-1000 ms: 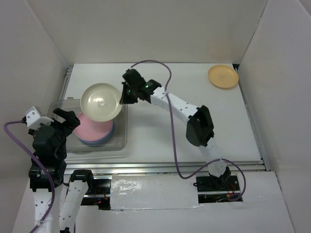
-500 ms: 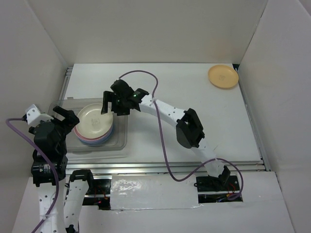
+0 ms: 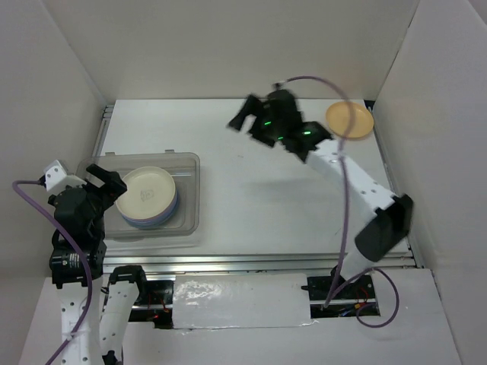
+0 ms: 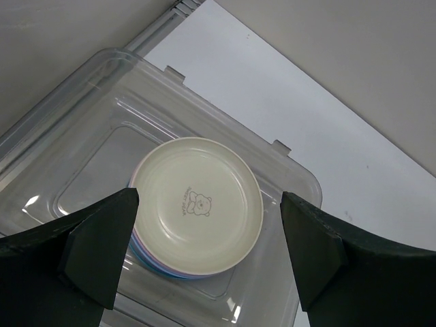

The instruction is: Place the plates into the plastic bin on the countertop

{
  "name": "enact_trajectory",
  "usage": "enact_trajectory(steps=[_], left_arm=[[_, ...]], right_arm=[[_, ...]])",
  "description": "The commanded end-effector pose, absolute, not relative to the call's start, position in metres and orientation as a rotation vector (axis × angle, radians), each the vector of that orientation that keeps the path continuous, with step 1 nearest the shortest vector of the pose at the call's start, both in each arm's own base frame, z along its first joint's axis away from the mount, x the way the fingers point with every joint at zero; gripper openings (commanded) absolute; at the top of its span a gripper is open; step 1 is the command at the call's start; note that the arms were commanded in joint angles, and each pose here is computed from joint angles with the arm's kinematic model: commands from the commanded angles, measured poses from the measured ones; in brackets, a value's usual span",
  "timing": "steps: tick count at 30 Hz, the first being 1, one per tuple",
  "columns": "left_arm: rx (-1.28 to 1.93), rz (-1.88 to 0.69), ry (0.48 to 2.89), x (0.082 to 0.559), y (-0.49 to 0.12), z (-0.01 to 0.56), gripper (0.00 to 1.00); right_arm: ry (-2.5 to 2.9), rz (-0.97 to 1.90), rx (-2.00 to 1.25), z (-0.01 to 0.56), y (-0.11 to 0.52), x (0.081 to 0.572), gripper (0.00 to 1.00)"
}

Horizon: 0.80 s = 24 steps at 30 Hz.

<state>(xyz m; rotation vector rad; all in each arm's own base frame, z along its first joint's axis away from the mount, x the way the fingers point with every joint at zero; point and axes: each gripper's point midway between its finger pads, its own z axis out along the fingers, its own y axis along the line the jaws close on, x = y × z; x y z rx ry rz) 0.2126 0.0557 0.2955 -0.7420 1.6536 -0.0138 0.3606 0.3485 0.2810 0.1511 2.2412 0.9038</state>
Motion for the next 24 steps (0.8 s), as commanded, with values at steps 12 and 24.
enact_trajectory(steps=[12, 24], left_arm=[[-0.556, -0.155, 1.732, 0.241, 0.025, 0.296, 0.99], [-0.502, -0.212, 1.784, 0.251, 0.013, 0.290, 0.99]], right_arm=[[1.904, 0.254, 1.244, 0.187, -0.079, 0.538, 1.00], [1.773, 0.248, 1.538, 0.119, -0.140, 0.587, 1.00]])
